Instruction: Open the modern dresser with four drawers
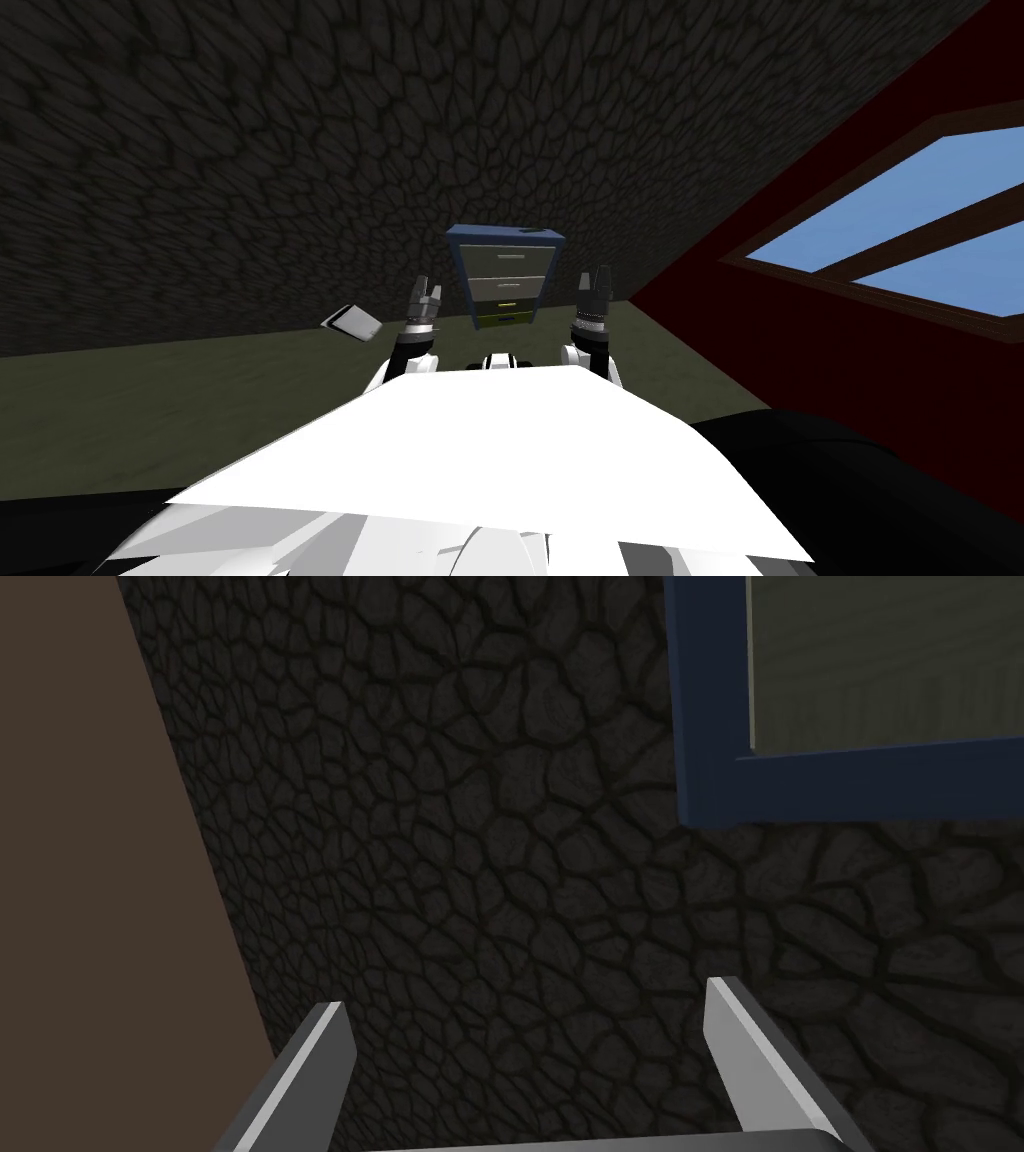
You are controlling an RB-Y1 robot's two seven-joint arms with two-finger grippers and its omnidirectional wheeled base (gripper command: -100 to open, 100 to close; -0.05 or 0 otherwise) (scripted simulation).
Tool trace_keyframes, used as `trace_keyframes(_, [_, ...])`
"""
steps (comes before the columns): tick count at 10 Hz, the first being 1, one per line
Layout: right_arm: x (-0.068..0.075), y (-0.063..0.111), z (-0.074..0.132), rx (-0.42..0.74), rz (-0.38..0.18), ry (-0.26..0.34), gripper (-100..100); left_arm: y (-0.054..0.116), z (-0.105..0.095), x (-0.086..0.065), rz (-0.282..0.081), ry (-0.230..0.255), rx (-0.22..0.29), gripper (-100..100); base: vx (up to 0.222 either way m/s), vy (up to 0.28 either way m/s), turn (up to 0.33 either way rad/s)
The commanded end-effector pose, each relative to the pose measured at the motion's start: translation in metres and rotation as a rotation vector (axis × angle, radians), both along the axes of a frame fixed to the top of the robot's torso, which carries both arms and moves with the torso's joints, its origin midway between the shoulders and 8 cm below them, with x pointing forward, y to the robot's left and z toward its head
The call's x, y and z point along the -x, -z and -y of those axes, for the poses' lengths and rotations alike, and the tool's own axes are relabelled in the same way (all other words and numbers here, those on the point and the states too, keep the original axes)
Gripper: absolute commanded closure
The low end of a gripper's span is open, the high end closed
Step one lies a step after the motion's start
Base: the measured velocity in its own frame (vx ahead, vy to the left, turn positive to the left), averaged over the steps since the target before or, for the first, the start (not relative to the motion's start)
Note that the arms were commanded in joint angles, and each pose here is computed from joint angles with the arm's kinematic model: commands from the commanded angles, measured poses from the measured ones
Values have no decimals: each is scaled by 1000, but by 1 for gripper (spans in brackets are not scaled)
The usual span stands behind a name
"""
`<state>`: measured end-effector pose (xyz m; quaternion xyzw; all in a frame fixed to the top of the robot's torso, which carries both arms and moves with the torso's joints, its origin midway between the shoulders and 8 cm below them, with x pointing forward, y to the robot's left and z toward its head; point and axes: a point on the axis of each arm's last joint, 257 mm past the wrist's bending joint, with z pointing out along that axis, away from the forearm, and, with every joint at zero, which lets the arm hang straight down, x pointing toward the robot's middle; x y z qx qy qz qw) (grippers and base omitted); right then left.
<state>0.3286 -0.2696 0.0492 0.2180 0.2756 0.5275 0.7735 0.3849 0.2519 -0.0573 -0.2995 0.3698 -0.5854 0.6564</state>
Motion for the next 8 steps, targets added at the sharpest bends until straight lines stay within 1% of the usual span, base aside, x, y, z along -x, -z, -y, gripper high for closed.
trace_keyframes(1, [0, 0, 0, 0, 0, 0, 0, 27, -3, -4, -37, 1, -16, -100, 113, -74, -2])
trace_keyframes(2, [0, 0, 0, 0, 0, 0, 0, 31, -4, -5, -46, 0, -16, -100, 79, -53, 2])
trace_keyframes(5, [0, 0, 0, 0, 0, 0, 0, 65, -11, -9, -97, -4, -30, -100, 93, -60, -3])
trace_keyframes(8, [0, 0, 0, 0, 0, 0, 0, 94, -19, -11, -142, -8, -43, -100, 112, -80, -2])
